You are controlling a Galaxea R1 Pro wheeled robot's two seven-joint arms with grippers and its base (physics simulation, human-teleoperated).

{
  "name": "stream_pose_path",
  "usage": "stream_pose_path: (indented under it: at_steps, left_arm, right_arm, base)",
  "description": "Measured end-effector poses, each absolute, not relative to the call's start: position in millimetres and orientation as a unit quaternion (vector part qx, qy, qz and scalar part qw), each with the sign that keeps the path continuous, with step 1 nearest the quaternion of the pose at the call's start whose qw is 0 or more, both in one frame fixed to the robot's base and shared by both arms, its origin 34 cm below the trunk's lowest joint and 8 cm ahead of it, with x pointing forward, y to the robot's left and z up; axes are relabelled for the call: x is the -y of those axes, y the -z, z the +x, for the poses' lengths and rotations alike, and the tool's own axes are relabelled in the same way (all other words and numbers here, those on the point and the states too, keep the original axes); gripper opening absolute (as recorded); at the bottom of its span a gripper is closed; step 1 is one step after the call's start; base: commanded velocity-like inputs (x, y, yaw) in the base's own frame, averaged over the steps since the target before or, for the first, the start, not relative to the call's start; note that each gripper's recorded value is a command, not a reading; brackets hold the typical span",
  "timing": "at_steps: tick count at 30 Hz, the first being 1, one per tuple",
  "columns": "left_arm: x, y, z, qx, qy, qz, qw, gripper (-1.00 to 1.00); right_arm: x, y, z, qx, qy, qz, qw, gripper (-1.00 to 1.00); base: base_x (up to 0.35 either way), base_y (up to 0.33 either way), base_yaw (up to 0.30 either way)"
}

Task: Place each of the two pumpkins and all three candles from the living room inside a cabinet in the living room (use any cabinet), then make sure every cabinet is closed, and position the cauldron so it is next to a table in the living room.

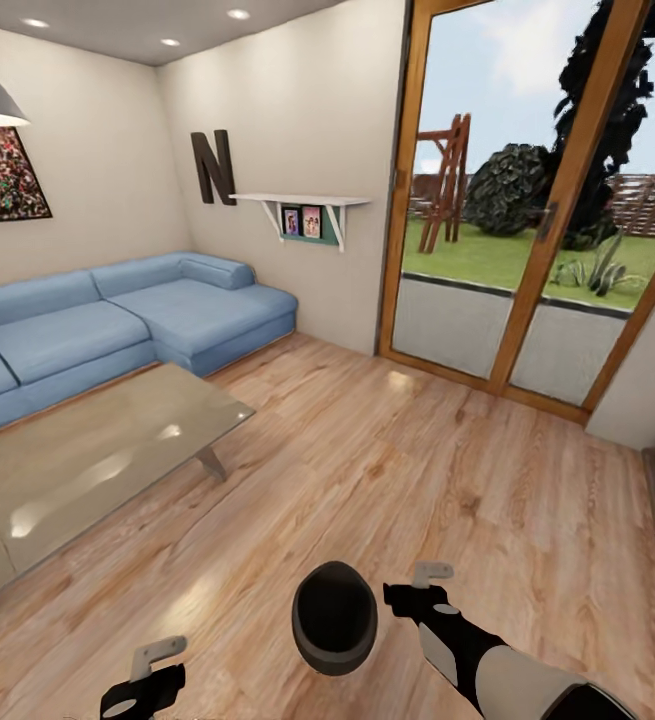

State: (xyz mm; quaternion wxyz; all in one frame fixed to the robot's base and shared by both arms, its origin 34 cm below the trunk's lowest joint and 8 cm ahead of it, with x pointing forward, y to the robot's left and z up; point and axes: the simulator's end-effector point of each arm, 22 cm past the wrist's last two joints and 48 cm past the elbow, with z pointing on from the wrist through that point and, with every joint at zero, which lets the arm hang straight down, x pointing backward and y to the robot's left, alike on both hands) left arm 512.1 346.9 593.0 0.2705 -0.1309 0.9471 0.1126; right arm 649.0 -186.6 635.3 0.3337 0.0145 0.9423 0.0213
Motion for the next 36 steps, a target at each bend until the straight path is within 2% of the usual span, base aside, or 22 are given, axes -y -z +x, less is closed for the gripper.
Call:
stream_pose_path:
  at_steps: [9,14,36]
  left_arm:
    - [-346.8,-593.1,511.9,-0.947,-0.113,-0.131,0.271,1.00]
    - [-343.6,-592.8,512.7,-0.948,-0.112,-0.123,0.271,1.00]
    - [-332.6,-591.9,513.7,-0.951,-0.108,-0.098,0.272,1.00]
  right_arm:
    - [186.7,-635.5,648.8,-0.942,-0.021,0.015,0.334,1.00]
    - [186.7,-635.4,648.9,-0.942,-0.021,0.015,0.334,1.00]
    - [186.7,-635.3,649.0,-0.942,-0.021,0.015,0.334,1.00]
  base:
    - [0.194,-0.133,0.244]
    - [0.165,-0.164,0.032]
    - [0.046,-0.045,-0.005]
